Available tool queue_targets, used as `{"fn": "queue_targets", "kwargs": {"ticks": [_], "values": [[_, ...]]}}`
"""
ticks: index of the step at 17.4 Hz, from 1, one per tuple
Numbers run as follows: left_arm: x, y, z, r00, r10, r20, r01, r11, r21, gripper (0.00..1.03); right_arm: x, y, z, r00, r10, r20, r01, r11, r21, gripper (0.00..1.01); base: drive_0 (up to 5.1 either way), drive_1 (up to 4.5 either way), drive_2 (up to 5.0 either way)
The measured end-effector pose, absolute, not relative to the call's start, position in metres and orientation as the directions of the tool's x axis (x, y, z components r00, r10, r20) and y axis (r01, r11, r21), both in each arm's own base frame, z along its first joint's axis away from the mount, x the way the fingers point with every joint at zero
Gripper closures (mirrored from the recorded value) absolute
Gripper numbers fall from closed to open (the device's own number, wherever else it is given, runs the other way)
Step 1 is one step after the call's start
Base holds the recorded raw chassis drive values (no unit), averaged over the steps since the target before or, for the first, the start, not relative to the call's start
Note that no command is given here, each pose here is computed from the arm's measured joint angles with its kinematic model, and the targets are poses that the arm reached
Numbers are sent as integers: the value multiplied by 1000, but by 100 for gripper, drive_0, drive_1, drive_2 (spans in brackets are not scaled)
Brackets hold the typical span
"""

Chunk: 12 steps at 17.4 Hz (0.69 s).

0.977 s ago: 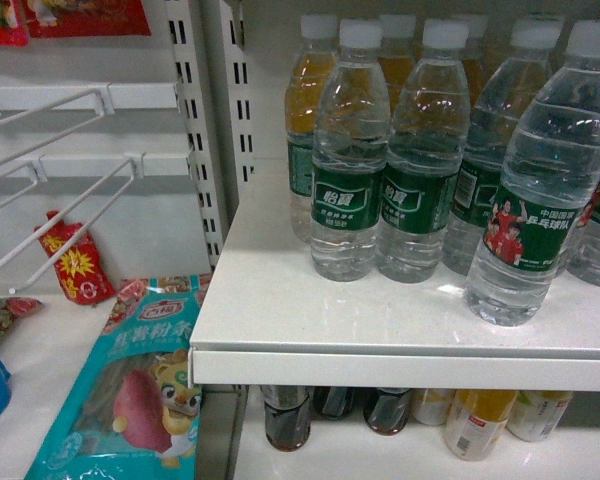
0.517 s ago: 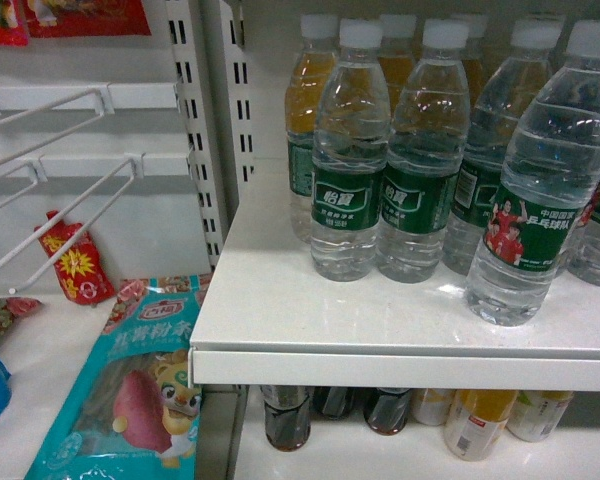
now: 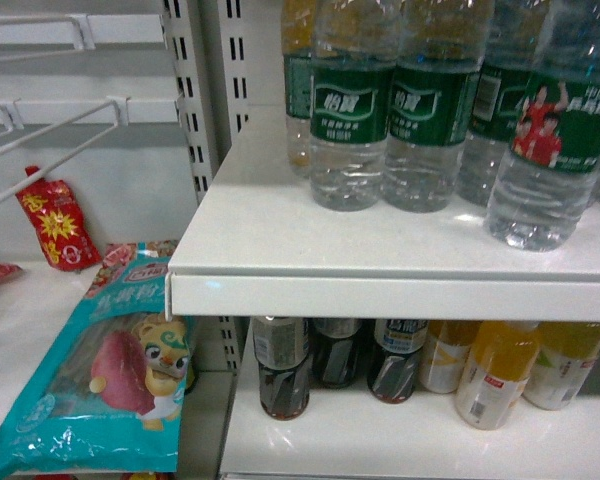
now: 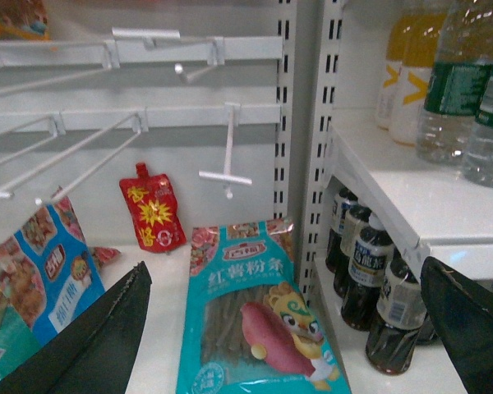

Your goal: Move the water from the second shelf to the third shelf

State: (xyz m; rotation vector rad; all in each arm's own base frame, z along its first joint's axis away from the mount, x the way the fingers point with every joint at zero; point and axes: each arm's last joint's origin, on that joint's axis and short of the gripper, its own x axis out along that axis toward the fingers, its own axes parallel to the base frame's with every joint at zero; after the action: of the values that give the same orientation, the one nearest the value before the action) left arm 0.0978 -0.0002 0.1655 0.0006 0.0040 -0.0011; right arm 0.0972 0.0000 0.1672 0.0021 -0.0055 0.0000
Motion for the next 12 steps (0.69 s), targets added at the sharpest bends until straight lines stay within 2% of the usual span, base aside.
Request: {"fn": "queue_targets", "kwargs": {"ticks": [12], "values": [[98, 0, 165, 1000, -2, -5, 2, 1000, 1, 5, 97, 0, 167, 1000, -1, 5, 1, 1000, 0, 3, 0, 0, 0]]}}
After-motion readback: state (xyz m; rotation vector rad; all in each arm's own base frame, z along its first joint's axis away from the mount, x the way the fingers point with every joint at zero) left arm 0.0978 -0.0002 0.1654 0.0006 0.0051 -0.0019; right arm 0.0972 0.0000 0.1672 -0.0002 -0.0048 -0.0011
